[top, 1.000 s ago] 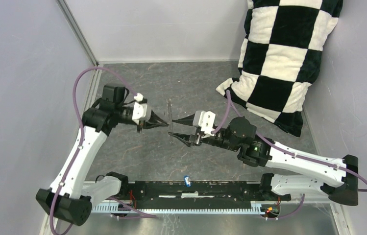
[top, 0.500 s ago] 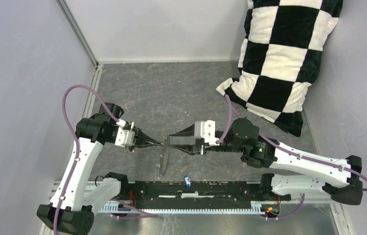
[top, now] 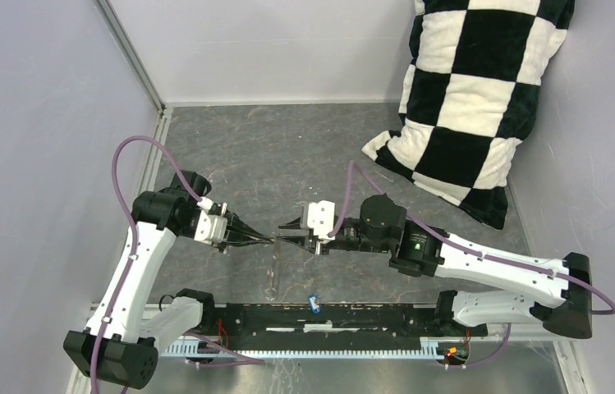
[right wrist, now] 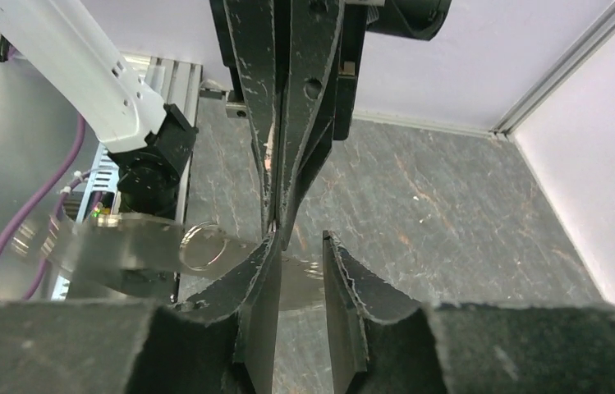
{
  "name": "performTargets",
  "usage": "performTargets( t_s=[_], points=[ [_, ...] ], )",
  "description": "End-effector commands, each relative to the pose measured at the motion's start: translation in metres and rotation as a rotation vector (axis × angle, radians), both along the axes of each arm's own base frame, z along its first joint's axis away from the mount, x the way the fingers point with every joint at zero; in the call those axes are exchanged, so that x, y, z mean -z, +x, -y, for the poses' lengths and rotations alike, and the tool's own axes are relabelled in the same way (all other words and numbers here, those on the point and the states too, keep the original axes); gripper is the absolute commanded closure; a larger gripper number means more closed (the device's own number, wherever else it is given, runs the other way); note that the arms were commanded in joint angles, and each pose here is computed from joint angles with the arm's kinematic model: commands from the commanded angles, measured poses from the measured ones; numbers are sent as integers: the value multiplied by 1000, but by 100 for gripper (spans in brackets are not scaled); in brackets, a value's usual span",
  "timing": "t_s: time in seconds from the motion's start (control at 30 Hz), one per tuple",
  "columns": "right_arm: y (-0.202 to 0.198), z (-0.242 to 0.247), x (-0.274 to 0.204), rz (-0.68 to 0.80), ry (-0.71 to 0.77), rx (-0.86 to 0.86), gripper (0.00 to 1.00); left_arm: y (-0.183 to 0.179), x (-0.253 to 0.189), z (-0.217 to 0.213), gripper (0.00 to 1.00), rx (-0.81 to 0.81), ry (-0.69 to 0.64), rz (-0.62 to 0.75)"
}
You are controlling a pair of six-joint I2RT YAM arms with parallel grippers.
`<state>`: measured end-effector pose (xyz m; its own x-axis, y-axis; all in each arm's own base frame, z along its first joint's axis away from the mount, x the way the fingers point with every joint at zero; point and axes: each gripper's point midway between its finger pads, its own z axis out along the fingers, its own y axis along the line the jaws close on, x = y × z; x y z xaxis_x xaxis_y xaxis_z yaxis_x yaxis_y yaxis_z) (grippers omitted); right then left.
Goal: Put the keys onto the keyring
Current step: Adjust the keyring.
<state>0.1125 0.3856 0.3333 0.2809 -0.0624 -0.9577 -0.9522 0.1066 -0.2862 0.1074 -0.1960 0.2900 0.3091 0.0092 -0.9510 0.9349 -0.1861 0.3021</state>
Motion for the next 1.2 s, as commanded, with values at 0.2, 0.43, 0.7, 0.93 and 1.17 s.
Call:
performTargets(
  t_s=[0.2, 0.43, 0.7, 0.93, 1.17],
  points=[
    [-7, -12, -5, -56, 32, -60, 64, -7, -17, 7, 98, 45, -148, 52],
    [-10, -15, 12, -98, 8, -74, 64, -8, -20, 7, 98, 48, -149, 60],
    [-8, -12, 29, -119, -14, -53, 65, -8, -21, 8, 98, 50, -148, 57],
    [-7, -13, 33, -128, -10, -47, 76, -7, -21, 8, 98, 51, -148, 48],
    [-7, -18, 23, -130, 30, -54, 99, -8, -16, 8, 98, 53, -144, 35]
  ],
)
